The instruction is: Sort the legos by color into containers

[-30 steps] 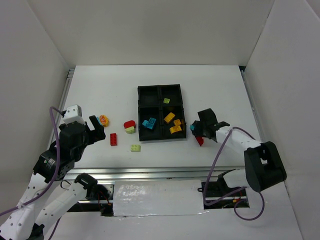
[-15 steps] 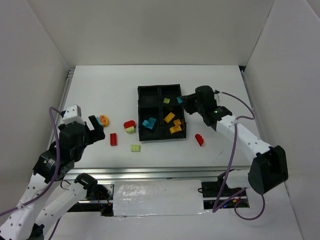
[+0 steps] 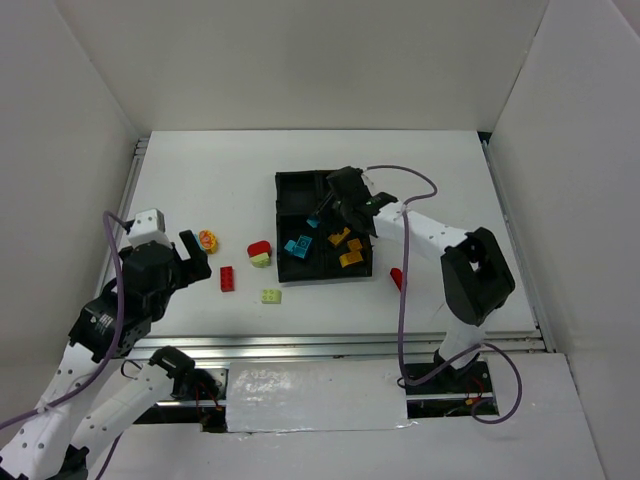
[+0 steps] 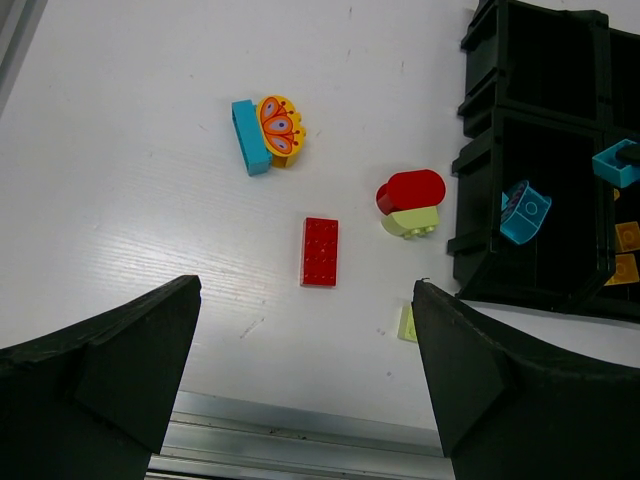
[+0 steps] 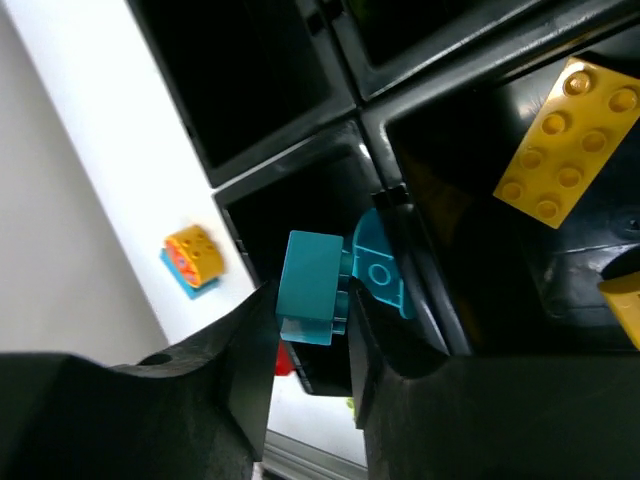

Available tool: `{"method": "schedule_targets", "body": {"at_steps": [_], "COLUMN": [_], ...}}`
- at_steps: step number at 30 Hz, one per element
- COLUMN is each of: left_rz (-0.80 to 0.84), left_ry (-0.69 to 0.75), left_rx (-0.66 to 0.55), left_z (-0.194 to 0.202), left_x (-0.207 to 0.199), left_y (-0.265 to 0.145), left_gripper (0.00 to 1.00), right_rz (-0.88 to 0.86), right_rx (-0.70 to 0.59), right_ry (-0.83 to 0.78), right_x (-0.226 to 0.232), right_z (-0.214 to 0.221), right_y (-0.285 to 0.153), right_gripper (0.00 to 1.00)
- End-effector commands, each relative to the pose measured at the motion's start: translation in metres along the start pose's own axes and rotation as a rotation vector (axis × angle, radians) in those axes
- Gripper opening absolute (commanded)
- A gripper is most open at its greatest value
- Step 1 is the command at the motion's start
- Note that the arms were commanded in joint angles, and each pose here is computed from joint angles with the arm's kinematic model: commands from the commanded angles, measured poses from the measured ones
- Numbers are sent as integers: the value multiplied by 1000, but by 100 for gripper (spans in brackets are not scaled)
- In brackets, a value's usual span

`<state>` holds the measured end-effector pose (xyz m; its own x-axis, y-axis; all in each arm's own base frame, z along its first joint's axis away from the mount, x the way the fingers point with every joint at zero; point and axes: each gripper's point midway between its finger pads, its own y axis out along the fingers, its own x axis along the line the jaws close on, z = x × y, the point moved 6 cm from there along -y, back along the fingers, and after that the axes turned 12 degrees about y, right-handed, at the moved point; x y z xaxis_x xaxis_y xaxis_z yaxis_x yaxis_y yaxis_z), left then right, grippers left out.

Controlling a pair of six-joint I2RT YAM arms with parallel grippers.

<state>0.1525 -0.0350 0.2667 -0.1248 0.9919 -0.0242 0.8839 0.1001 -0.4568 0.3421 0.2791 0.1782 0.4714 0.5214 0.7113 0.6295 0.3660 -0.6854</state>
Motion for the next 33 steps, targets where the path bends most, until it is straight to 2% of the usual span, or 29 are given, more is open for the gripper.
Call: {"method": "schedule_targets", "body": {"at_steps": [1,2,4,5,12,16,18,20,22,24,27,33], "left_rz": [3,3,6,4,3,1,8,10,12,15,18,20], "left_ry": [0,0,3,3,3,-2,-2,-2,-3,0,3,0], "left_rx": [-4,-3,-2,0,0,-6,-9,-9,-11,-10,-9,-9], "left_z": [-1,-2,-2,-1,-1,-2,-2,-1,-2,-2,-2,-2], "left_x": [-3,-3,-4,-4,-4,-3,-3,-3,-4,-4,-5,-5], "left_y": [4,4,4,5,5,4,3,3,3,3,4,4], "left_gripper": [99,99,100,99,99,99,99,99,100,100,100,99], "right_rz": [-30,-26,-21,-22,-50,-61,-69,18,13,67,106,237], "right_rx": [20,31,51,50,13,-102,-129,-131,-145,-128,-188,-114], "right_ry": [-70,-84,-104,-121,-193,-302,-391,-444,-460,-434,-357,-221], "right_x": [16,17,17,20,34,24,13,-23,-42,-80,-114,-179], "right_z": [6,8,11,11,4,-26,-40,-58,-72,-88,-92,-68], "right_y": [-2,2,4,5,-23,-68,-94,-103,-127,-134,-151,-125], "right_gripper": [41,51,62,78,82,95,95,97,97,97,97,93]}}
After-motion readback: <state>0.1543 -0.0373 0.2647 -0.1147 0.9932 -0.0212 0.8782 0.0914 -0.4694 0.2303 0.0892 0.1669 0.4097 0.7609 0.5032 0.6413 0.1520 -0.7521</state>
